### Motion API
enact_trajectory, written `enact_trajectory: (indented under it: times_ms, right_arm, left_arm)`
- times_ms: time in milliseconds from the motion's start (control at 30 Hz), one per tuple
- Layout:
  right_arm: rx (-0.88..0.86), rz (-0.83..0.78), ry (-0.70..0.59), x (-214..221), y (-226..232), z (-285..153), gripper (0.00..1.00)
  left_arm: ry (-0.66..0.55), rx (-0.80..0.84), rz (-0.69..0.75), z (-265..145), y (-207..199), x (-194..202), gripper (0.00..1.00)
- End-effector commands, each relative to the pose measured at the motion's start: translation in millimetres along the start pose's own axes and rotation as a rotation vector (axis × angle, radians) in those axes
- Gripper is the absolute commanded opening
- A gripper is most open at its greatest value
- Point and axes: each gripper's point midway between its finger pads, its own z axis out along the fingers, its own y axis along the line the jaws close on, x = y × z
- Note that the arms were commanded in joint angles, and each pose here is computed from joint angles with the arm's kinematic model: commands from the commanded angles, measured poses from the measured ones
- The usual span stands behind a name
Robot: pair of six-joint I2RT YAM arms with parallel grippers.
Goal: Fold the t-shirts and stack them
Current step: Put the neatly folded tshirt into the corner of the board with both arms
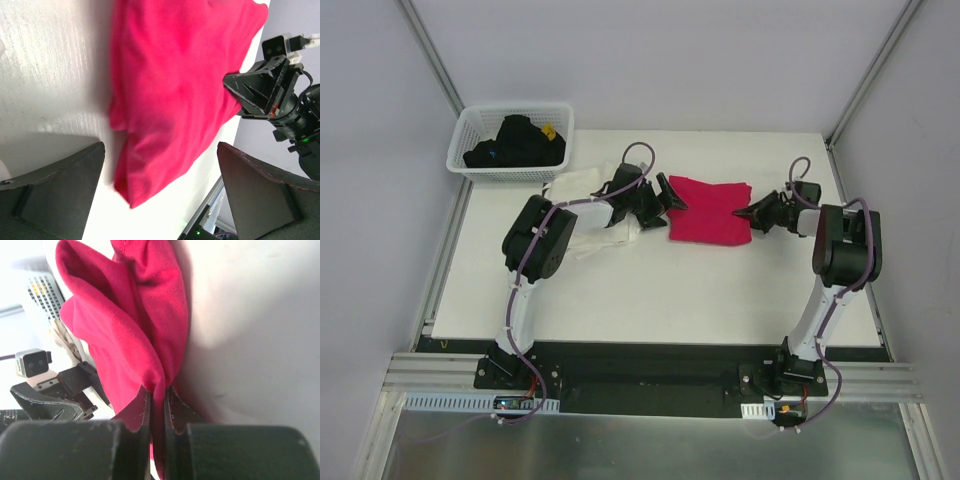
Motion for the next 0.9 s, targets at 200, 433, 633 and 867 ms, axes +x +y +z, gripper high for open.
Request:
enact_trajectory:
  times_ms: [200,433,633,867]
  right_arm:
    - [-0.053,-0.028,-0.132,-22.3,18.3,-34.9,0.01]
    - [-0.059,-0.008,-0.112,-15.6,17.0,-34.3,0.01]
    - [-0.065,-0.010,-0.086,-1.9,22.3,-32.5,0.01]
    - [-0.046,-0.009,-0.044,22.9,20.4,-30.0,0.01]
  left_arm:
    - [0.014,-0.174,0.015,-4.6,45.1,-24.0,0.96]
    - [-0.002,-0.152,0.045,3.7,38.5,-66.7,0.97]
    - [0.098,-0.065,0.015,31.2,32.7,-63.9,0.95]
    - [0.146,-0.043,0.024,39.1,35.5,-53.1,0.94]
